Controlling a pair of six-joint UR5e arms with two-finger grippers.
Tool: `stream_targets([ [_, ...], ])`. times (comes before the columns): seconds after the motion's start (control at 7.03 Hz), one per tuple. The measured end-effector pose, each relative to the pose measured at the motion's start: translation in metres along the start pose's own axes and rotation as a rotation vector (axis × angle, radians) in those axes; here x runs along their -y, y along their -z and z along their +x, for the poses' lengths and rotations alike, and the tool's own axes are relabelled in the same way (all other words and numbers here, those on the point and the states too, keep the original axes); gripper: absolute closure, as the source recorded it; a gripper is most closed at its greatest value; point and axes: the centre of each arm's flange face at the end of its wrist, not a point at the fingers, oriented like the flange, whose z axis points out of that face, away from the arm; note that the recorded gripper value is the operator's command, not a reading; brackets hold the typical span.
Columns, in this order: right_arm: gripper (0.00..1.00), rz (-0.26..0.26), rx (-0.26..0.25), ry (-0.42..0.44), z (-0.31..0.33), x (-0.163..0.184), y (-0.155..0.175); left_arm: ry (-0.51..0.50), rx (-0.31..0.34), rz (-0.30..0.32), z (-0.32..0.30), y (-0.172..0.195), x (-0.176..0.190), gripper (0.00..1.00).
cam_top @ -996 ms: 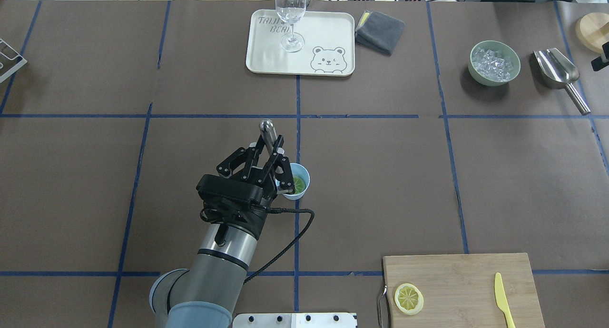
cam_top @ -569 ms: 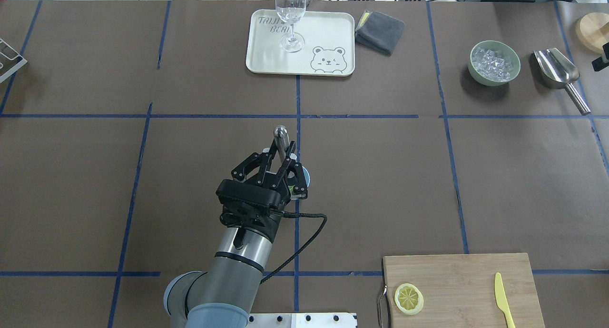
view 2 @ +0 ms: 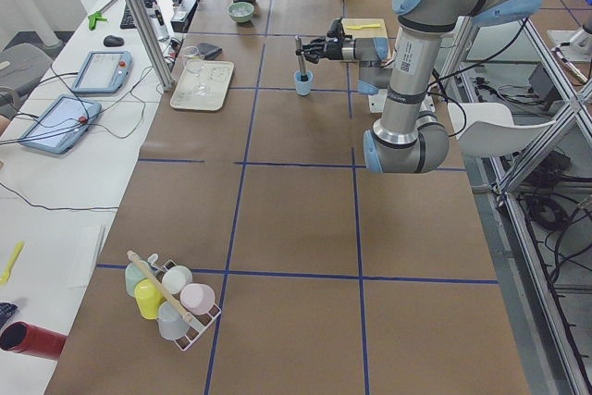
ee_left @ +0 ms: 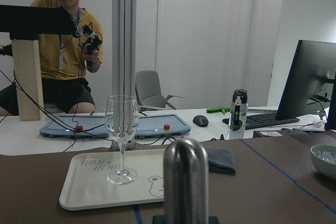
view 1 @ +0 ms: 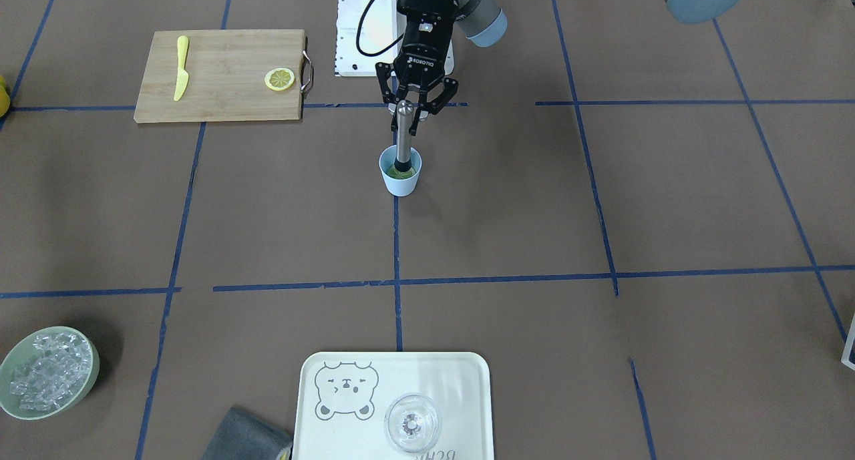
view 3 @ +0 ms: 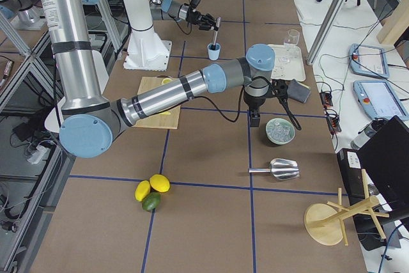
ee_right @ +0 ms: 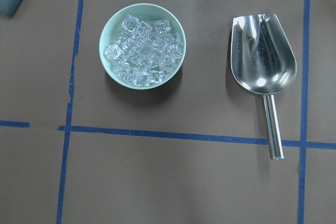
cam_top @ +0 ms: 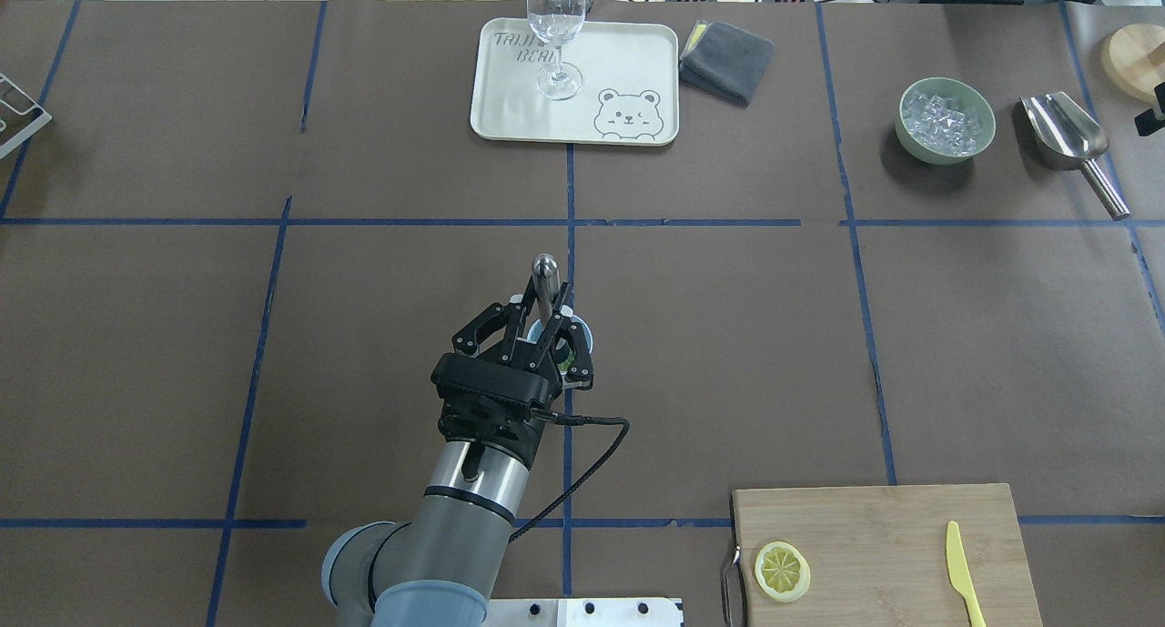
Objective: Squeeze lemon into cup
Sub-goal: 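Press the steel rod down into the cup onto the lemon slice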
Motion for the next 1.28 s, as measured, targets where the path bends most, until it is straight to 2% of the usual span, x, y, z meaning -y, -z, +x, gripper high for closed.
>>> stream_targets([
  [0.85, 0.00, 0.008, 0.000, 0.000, 0.002, 0.001, 0.004, 0.001, -0.011, -0.035, 0.002, -0.005, -0.023, 1.00],
  [1.28, 0.00, 0.015, 0.000, 0.000, 0.003, 0.001, 0.008, 0.017, -0.019, -0.027, 0.002, -0.002, -0.010, 1.00],
])
